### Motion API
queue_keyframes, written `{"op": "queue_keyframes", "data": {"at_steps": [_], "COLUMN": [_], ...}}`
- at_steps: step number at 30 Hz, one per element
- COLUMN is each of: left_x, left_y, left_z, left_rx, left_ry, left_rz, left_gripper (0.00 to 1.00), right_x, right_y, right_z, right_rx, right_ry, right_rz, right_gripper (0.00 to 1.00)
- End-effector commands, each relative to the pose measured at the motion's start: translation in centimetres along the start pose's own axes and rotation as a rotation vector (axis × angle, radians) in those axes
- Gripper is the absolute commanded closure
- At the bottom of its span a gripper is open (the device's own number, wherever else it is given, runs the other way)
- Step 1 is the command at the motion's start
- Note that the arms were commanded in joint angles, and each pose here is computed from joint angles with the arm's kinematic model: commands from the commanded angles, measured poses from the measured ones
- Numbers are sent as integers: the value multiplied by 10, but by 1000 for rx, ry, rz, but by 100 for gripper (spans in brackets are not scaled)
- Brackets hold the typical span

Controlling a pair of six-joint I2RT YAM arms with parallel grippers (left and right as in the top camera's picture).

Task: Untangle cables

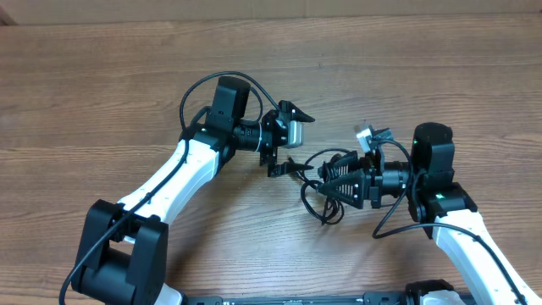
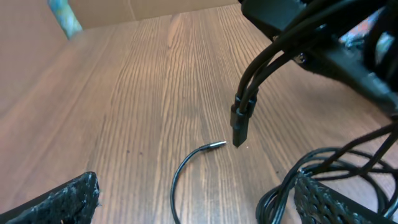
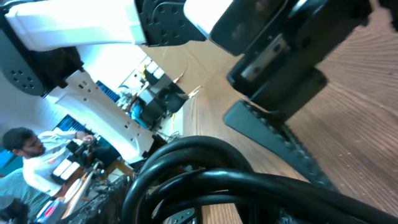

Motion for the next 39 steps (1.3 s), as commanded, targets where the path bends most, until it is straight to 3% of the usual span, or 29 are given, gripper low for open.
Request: {"op": "queue_keyframes", "data": {"at_steps": [1, 29, 31, 34, 39], "left_x": [-16, -34, -34, -35, -35], "left_y": [3, -15, -15, -15, -15], "left_z": [-3, -48, -49, -49, -49], "left_rx": [-2, 206, 209, 209, 210], "left_ry": [-134, -142, -144, -145, -145], "left_rz": [-20, -117, -121, -122, -122], "left_gripper": [0, 2, 15, 48, 69], "right_x": [-1, 0, 0, 0, 0], "right_y": [-4, -19, -19, -20, -20], "right_z": [9, 24, 26, 26, 26], "right_rx": [-57, -133, -145, -145, -145], "right_ry": [27, 88, 93, 93, 94], "right_rz": [8, 35, 36, 36, 36], "right_gripper": [42, 44, 45, 45, 44]}}
Point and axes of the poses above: each gripper's point midway between its finger pads, its own y axis back along the fingers, its own z axis along the line the jaws close on, x = y × z, the point moved 2 cm from there along y, back along the fingers, and after that the axes turned 11 degrees about y, right-handed, at the moved point
